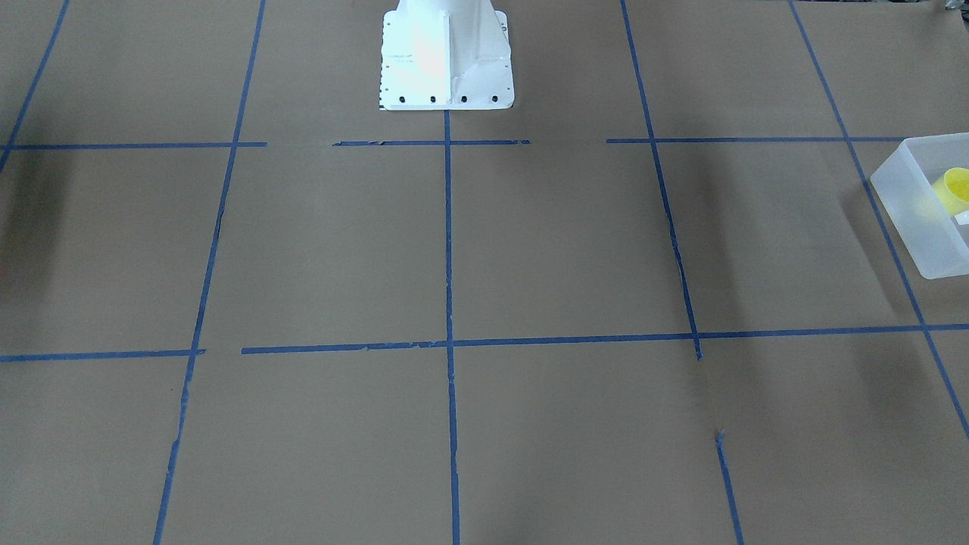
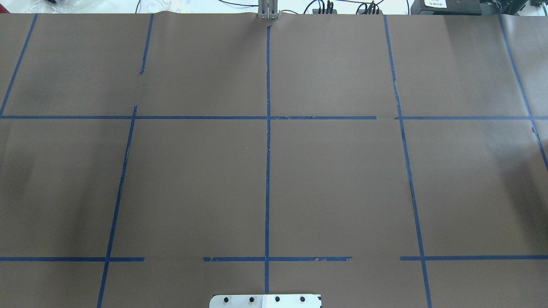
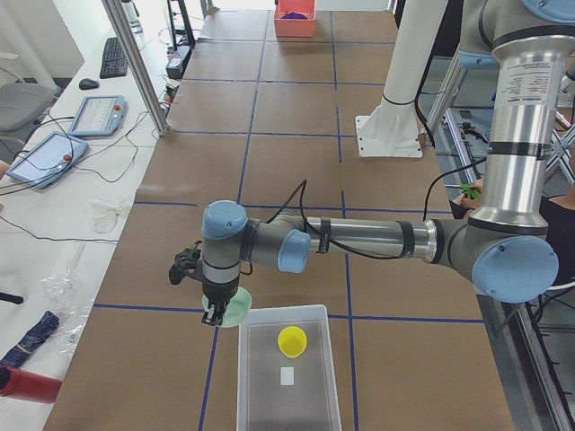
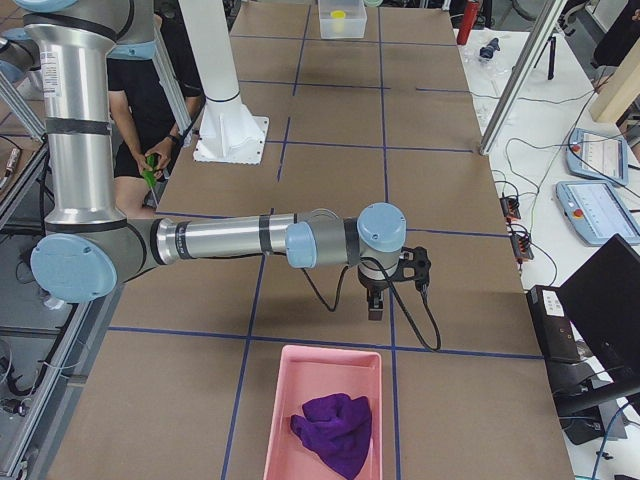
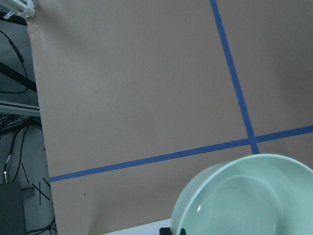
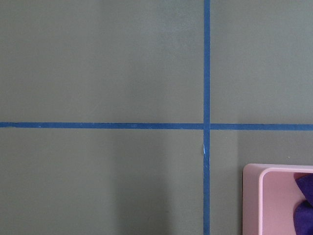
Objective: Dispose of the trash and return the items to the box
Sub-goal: 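Lower the pale green bowl into the clear bin and release it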
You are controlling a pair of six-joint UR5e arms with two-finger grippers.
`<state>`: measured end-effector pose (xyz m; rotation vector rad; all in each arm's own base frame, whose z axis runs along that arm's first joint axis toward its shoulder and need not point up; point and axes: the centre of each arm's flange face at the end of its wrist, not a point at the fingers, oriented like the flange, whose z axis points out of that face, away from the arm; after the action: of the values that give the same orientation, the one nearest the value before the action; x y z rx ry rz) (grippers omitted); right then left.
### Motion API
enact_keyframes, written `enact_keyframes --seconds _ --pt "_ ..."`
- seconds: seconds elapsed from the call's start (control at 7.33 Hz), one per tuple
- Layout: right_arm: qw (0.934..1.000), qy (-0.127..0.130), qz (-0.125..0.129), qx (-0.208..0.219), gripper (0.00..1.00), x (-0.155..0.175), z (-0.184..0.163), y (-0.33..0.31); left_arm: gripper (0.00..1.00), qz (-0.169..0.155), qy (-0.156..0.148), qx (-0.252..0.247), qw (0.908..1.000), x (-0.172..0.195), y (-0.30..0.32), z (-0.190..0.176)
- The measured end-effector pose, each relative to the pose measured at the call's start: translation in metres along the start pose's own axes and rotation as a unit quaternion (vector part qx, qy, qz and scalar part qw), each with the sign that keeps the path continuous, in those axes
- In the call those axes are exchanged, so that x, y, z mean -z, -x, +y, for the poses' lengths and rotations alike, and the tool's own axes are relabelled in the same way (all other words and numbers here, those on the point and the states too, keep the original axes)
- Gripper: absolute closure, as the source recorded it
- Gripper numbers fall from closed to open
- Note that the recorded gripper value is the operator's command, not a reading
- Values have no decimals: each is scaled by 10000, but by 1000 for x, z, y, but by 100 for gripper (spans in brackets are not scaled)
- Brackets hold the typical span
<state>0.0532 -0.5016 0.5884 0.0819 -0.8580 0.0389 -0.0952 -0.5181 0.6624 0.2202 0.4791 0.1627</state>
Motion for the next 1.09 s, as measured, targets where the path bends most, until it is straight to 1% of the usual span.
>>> enact_keyframes --seconds 0.27,0.41,0.68,0.82,0.95,1.09 --pt "10000 -17 9 24 0 2 0 0 100 -5 186 -115 9998 -24 36 42" --pt "10000 -30 21 37 0 2 0 1 100 21 308 -174 9994 -40 45 72" --pt "10000 -52 39 64 0 4 -2 2 100 45 393 -263 9989 -74 54 137" --pt "9999 -64 43 79 0 5 -2 3 79 50 415 -266 9988 -88 58 157" --pt "9999 -72 45 91 0 5 -3 4 9 50 435 -254 9987 -95 61 167" --pt "9999 -80 45 99 0 6 -3 4 0 48 442 -239 9987 -98 62 170"
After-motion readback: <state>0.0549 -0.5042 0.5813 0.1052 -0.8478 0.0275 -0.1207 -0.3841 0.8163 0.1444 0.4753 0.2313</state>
